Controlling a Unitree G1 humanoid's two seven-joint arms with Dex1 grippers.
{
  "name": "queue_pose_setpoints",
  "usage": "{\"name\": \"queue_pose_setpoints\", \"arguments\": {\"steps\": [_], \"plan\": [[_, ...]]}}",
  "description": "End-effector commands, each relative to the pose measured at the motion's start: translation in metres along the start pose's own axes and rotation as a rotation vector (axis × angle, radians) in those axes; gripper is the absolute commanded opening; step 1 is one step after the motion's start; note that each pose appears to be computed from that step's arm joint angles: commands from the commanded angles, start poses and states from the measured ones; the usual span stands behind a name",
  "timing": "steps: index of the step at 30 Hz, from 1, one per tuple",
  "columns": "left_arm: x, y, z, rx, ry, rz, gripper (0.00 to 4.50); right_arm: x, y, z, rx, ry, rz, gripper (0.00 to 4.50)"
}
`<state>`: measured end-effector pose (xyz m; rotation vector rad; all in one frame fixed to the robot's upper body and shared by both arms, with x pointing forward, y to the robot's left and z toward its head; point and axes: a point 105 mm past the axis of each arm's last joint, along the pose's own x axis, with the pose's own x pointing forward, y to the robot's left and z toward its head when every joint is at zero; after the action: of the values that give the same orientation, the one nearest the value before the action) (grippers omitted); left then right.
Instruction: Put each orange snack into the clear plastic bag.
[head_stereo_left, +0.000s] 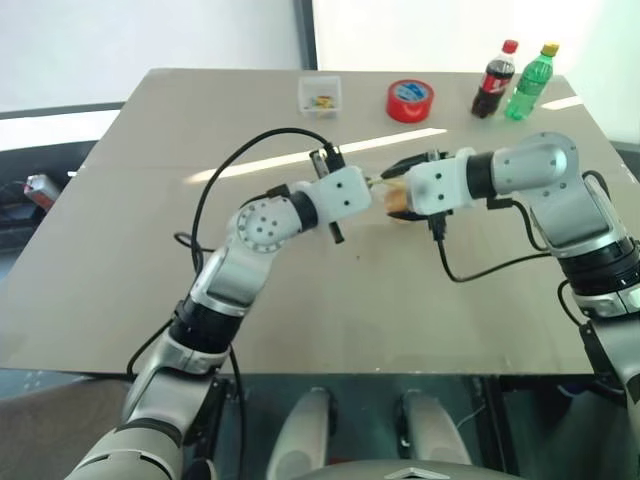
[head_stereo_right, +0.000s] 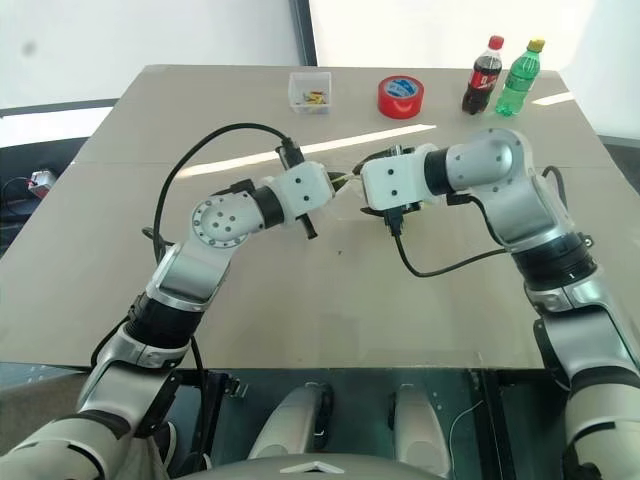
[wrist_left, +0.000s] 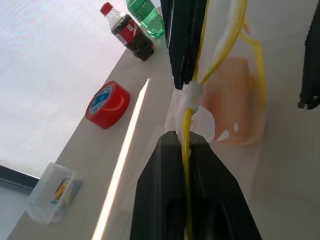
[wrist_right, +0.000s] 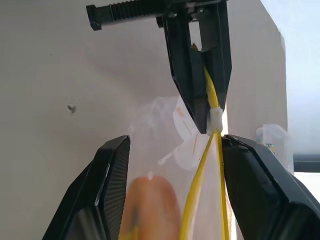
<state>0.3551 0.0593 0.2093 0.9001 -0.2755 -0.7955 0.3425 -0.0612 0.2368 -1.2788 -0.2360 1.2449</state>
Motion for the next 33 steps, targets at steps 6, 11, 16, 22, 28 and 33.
{"name": "queue_pose_setpoints", "arguments": {"steps": [6,11,16,22,28,33], "plan": [[-0.003,0.007,0.017,0.075,-0.043,0.015,0.00,-0.003,-0.027,0.022,-0.112,-0.062,-0.108,1.63],[-0.003,0.006,0.016,0.068,-0.043,0.016,0.00,-0.002,-0.028,0.021,-0.112,-0.061,-0.112,0.06],[-0.003,0.006,0.015,0.067,-0.039,0.019,0.00,-0.002,-0.026,0.016,-0.112,-0.041,-0.102,0.06],[-0.003,0.005,0.013,0.068,-0.032,0.018,0.00,-0.003,-0.026,0.012,-0.114,-0.022,-0.103,0.06],[-0.002,0.004,0.012,0.067,-0.032,0.015,0.00,-0.005,-0.029,0.011,-0.134,-0.011,-0.112,0.06],[-0.002,0.004,0.012,0.064,-0.031,0.017,0.00,-0.006,-0.032,0.012,-0.124,-0.017,-0.130,0.06]]}}
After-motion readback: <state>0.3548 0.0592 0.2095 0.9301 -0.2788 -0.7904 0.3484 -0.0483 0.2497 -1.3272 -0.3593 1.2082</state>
